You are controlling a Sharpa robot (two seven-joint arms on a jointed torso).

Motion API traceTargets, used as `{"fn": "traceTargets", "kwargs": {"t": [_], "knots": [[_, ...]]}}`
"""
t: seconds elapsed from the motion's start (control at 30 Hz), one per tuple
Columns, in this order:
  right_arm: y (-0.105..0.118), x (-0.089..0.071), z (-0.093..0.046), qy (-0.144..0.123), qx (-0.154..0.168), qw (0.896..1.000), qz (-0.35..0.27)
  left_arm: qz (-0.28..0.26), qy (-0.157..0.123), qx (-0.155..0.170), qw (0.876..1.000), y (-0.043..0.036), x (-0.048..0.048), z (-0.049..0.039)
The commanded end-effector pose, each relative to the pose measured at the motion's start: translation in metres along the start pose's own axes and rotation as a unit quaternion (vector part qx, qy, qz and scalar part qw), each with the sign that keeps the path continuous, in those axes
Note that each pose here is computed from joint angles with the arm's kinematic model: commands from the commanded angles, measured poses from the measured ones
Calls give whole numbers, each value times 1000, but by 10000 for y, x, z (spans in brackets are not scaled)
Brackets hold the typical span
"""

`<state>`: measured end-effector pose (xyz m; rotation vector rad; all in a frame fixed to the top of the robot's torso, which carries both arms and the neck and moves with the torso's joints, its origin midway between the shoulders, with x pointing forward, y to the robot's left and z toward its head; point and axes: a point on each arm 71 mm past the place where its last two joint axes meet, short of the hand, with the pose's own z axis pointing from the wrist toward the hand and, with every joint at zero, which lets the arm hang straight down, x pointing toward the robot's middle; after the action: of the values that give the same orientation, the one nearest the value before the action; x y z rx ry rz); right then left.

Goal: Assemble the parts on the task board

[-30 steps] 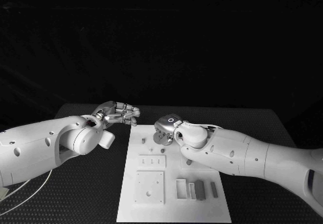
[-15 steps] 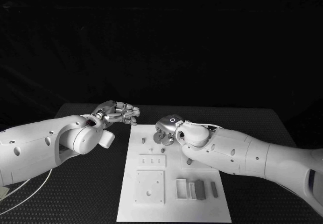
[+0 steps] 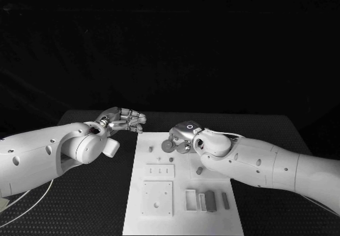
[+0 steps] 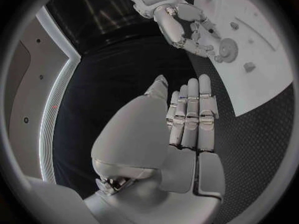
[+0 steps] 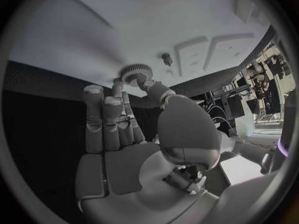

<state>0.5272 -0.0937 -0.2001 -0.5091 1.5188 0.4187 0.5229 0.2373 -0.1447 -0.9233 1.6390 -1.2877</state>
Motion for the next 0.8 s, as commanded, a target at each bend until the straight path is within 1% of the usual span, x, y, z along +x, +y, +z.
{"fn": "traceTargets", "kwargs": {"t": [0.03,0.13,0.23,0.4,0.47,0.53,0.67,0.8], "knots": [[-31,-139,-41,-43,-3,999,11,0,4,6,1000,-23,6,-4],[-88,-212,-107,-55,0,998,17,0,5,6,1000,-24,8,-2],[-223,-286,-201,-61,12,998,23,-1,4,6,1000,-21,6,-1],[-512,-330,-379,-55,36,997,30,0,4,6,1000,-15,-6,1],[-690,-341,-487,-48,44,997,33,0,2,6,1000,-7,-22,3],[-810,-347,-544,-40,26,998,39,1,-1,5,1000,0,-37,6],[-1014,-351,-644,-39,31,998,41,2,-3,6,1000,4,-50,12],[-1161,-336,-725,-38,30,998,51,2,-3,6,1000,10,-54,16]]}}
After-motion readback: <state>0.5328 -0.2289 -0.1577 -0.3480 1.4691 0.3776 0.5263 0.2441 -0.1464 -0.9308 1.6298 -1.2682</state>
